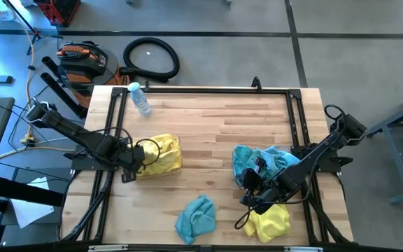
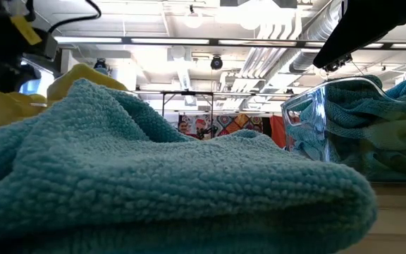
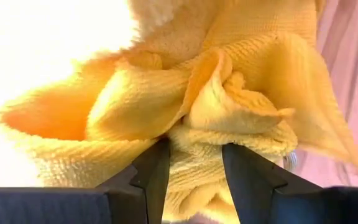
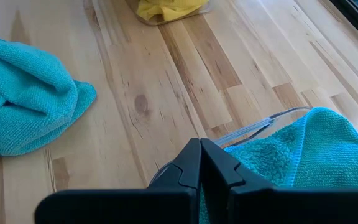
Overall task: Sort microfiber towel by color & place in baskets
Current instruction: Put the left yellow microfiber cloth into the left transparent bin, then put the blue microfiber cloth into the right transparent bin
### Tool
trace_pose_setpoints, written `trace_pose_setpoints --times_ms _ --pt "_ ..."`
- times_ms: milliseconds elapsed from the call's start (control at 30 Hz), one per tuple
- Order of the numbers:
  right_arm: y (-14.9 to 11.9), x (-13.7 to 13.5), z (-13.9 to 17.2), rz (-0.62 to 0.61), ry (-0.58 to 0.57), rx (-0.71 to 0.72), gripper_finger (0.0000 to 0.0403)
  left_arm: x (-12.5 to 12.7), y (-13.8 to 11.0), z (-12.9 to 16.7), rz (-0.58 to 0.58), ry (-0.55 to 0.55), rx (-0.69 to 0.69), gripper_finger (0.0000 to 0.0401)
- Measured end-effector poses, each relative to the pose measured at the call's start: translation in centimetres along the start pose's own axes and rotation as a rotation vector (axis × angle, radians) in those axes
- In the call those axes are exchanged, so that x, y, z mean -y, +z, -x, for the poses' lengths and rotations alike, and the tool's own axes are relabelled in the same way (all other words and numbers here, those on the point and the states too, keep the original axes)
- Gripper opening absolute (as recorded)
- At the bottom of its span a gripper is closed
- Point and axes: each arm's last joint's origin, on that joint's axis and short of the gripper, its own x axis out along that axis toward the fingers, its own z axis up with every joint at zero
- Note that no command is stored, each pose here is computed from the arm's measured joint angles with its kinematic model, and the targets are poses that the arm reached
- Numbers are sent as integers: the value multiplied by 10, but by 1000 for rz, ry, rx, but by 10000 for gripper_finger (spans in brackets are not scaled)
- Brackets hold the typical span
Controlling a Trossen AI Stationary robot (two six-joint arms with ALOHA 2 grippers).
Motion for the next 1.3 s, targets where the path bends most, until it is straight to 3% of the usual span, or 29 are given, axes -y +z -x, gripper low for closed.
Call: trace_pose_setpoints --times_ms 367,633,867,1000,1200,1300 --pt "0 0 0 0 0 0 0 -4 13 47 25 19 39 138" --pt "0 0 0 0 1 0 0 4 31 77 129 -116 256 138" --pt "5 -5 0 11 40 41 0 36 54 91 -82 -254 584 138" --pt "22 -14 -2 25 152 136 0 53 63 92 -187 -223 709 138" --pt "43 -18 -4 56 242 226 0 66 71 76 -300 -105 701 138" --pt "54 -27 -8 89 234 212 0 73 76 66 -244 -104 667 138"
